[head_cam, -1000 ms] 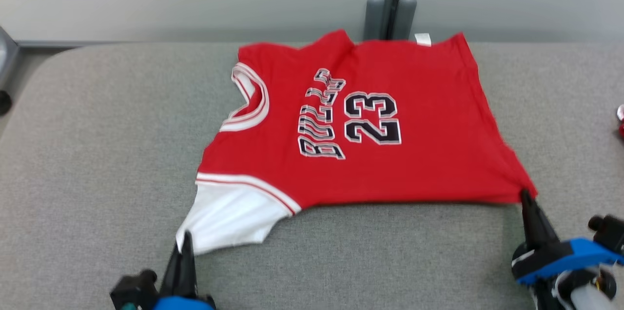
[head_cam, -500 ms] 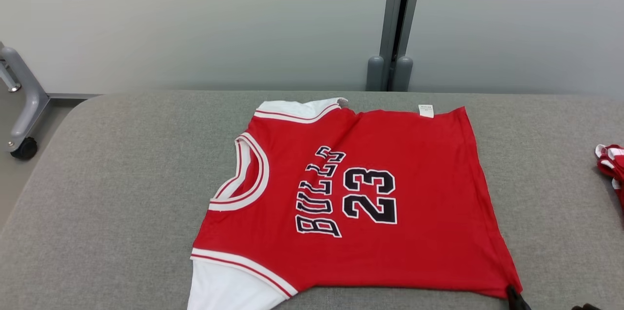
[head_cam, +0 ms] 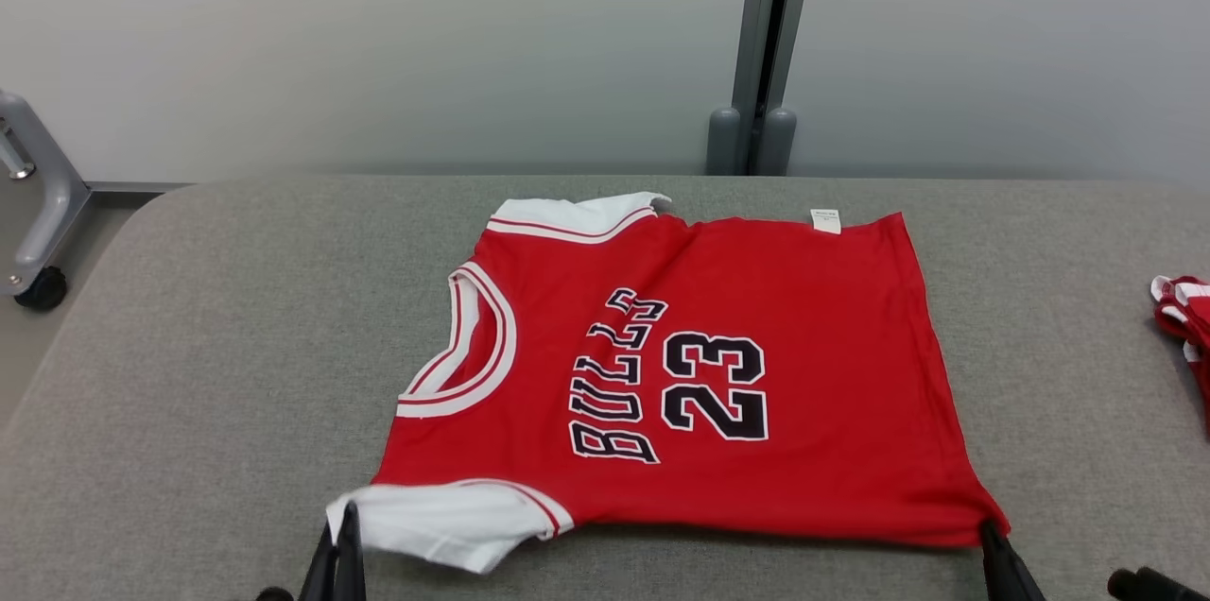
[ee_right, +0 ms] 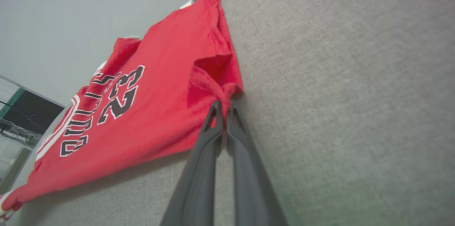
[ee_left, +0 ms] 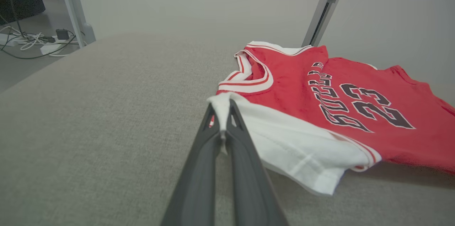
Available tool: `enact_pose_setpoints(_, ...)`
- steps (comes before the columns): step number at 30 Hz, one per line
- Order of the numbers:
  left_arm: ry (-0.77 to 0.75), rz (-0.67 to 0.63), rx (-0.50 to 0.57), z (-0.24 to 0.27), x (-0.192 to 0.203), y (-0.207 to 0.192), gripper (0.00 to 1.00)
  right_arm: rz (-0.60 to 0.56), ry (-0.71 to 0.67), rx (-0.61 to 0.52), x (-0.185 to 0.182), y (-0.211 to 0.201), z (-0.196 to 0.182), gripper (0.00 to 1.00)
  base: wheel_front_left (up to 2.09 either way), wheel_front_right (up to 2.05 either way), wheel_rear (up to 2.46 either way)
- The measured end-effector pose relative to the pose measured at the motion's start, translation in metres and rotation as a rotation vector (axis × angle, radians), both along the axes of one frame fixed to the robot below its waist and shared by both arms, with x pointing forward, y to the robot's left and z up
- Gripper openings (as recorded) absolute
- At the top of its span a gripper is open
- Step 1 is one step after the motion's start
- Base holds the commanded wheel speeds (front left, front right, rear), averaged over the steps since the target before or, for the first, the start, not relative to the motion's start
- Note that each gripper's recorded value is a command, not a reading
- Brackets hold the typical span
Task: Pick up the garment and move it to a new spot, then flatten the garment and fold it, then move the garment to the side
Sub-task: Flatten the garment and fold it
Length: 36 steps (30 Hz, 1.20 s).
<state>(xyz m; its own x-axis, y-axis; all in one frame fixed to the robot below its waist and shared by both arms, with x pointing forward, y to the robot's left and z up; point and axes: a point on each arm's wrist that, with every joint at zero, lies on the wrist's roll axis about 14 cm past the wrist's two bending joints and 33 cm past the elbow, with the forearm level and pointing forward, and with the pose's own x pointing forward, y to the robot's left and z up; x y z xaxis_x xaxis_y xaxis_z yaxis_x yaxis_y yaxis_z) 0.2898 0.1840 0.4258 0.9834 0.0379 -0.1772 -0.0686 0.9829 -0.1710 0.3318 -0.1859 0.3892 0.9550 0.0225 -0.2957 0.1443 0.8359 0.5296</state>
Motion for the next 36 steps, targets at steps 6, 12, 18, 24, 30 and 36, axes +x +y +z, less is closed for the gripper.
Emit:
enact_pose_setpoints(6, -0.15, -0.03, 0.011, 0.046, 0.053, -0.008, 0.0, -0.016, -0.089, 0.034, 0.036, 0.001, 0.026, 0.0, 0.0, 0.0, 0.0)
enact_pose_setpoints(12, -0.139, -0.061, 0.015, 0.043, 0.092, -0.022, 0.0, -0.014, -0.124, 0.038, 0.069, 0.0, 0.036, 0.0, 0.0, 0.0, 0.0)
enact_pose_setpoints(18, -0.122, -0.07, 0.023, 0.035, 0.125, -0.027, 0.0, 0.0, -0.134, 0.031, 0.1, -0.001, 0.039, 0.0, 0.0, 0.0, 0.0)
enact_pose_setpoints(24, -0.101, -0.073, 0.027, 0.025, 0.145, -0.03, 0.0, 0.019, -0.111, 0.015, 0.12, 0.001, 0.03, 0.0, 0.0, 0.0, 0.0)
enact_pose_setpoints(30, -0.077, -0.067, 0.031, 0.015, 0.159, -0.03, 0.0, 0.036, -0.08, -0.001, 0.13, 0.004, 0.016, 0.11, 0.0, 0.0, 0.0)
enact_pose_setpoints(36, -0.092, -0.042, 0.055, 0.019, 0.17, -0.026, 1.0, 0.054, -0.12, -0.102, 0.14, -0.004, 0.025, 1.0, 0.0, 0.0, 0.0)
